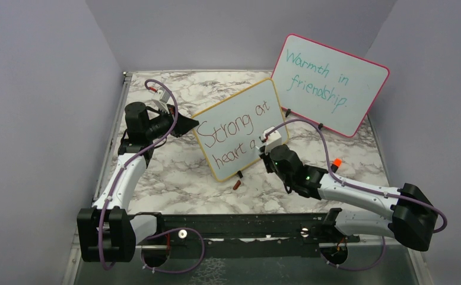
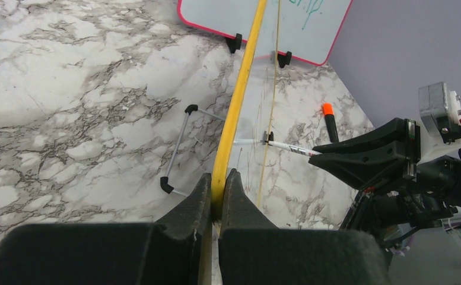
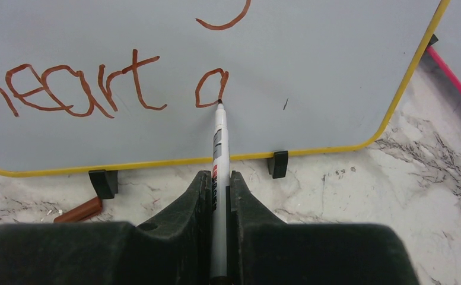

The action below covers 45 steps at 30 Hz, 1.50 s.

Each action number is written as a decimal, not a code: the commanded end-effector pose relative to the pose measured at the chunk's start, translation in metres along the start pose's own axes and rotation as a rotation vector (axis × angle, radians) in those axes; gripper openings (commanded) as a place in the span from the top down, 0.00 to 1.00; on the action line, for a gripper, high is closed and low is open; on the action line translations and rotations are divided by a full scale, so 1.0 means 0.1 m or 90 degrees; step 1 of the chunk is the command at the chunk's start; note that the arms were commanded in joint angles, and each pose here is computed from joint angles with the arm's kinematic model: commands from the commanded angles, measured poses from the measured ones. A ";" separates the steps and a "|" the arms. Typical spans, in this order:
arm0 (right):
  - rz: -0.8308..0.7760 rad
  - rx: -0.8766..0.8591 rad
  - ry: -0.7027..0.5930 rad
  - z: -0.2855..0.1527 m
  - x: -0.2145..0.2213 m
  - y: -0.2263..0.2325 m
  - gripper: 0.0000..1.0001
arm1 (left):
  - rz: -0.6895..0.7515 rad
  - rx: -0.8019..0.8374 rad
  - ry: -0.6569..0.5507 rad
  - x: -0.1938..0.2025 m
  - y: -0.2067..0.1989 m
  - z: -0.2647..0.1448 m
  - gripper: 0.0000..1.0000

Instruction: Write a sentence on the whiteboard

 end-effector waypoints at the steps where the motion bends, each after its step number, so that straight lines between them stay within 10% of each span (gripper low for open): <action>1: 0.008 -0.010 0.016 -0.03 0.06 0.00 0.99 | 0.003 -0.100 0.015 0.12 0.29 0.00 1.00; 45: 0.012 -0.050 -0.066 -0.06 -0.25 0.02 0.99 | 0.132 -0.348 0.039 -0.24 0.36 -0.36 0.97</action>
Point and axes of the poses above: each gripper's point midway between its finger pads, its own z axis out along the fingers, its own y axis along the line the jaws close on, x = y × z, the point moved 7 cm from there along -z, back along the fingers, and after that the axes turned 11 degrees about -z, right-handed, at the moved point
